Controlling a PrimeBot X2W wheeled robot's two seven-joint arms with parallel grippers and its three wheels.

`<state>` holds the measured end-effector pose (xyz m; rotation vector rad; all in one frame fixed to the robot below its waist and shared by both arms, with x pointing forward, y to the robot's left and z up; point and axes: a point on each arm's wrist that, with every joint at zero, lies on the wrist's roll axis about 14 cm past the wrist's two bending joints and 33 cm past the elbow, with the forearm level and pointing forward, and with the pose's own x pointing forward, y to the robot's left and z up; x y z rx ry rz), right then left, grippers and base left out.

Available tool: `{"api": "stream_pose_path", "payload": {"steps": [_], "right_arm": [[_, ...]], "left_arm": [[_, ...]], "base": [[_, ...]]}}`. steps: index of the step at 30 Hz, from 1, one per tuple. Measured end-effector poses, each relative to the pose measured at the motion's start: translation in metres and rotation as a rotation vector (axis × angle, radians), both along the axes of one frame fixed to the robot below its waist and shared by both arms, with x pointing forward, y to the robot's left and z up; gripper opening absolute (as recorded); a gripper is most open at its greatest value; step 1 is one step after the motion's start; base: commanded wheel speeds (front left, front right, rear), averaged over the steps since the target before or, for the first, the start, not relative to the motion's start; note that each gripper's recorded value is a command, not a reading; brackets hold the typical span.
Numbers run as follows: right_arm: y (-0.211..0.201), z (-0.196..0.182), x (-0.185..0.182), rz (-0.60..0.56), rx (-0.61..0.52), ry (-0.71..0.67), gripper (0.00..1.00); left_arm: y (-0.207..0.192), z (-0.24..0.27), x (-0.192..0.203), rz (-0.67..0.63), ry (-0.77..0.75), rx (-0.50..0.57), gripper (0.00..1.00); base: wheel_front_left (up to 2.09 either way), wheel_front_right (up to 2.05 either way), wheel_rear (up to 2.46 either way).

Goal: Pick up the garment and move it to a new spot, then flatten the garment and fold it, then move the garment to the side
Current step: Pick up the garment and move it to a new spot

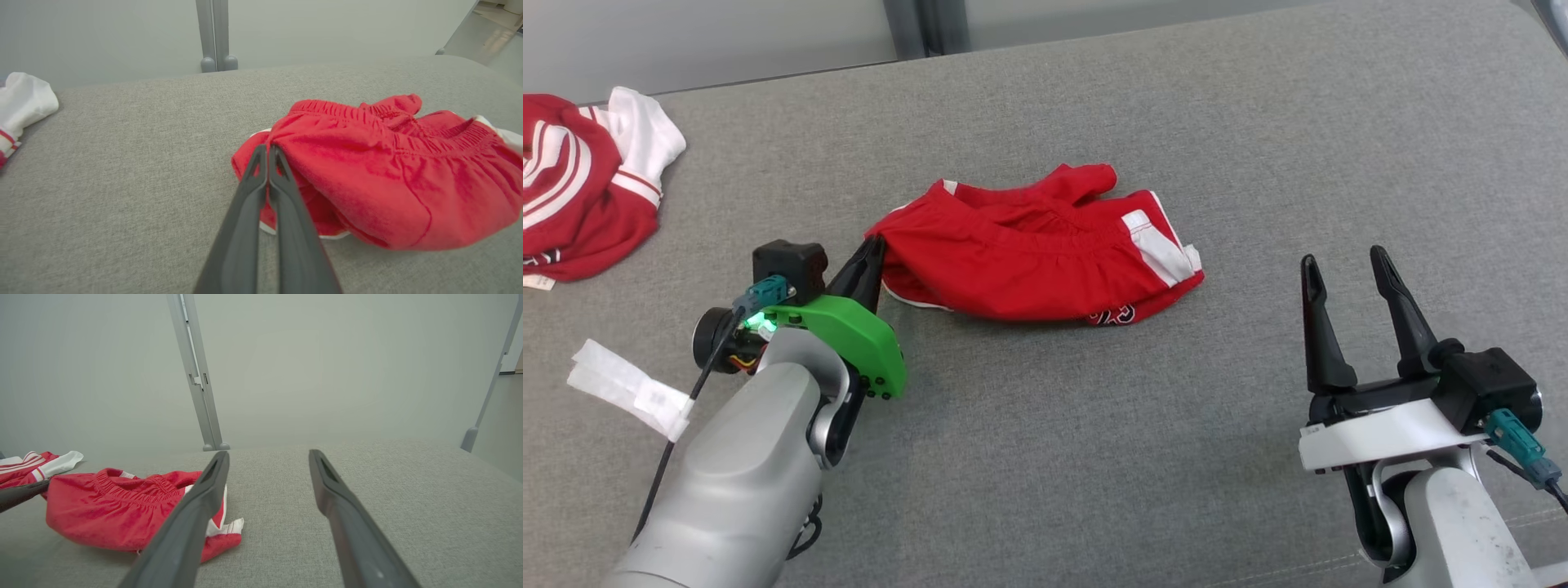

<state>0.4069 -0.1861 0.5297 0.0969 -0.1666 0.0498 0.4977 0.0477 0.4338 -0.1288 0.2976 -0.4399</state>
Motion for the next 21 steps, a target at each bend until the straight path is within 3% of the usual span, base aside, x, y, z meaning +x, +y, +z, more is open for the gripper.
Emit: {"api": "stream_pose_path", "payload": {"steps": [1, 2, 4, 21], "right_arm": [[0.001, 0.0, 0.0, 0.003, -0.002, -0.001, 1.0], [0.003, 0.001, 0.001, 0.008, -0.003, -0.003, 1.0], [0.006, 0.002, 0.001, 0.018, -0.004, -0.005, 1.0], [0.026, 0.012, -0.012, 0.074, -0.015, -0.031, 1.0]], "left_arm": [[0.004, -0.001, 0.0, 0.01, 0.003, 0.0, 0.06], [0.008, -0.002, -0.001, 0.021, 0.007, 0.001, 0.42], [0.012, 0.001, -0.002, 0.037, -0.003, -0.005, 1.0], [0.029, 0.055, -0.034, 0.086, -0.187, -0.083, 1.0]], "base": [[0.0, 0.0, 0.0], [0.0, 0.0, 0.0], [0.0, 0.0, 0.0], [0.0, 0.0, 0.0]]}}
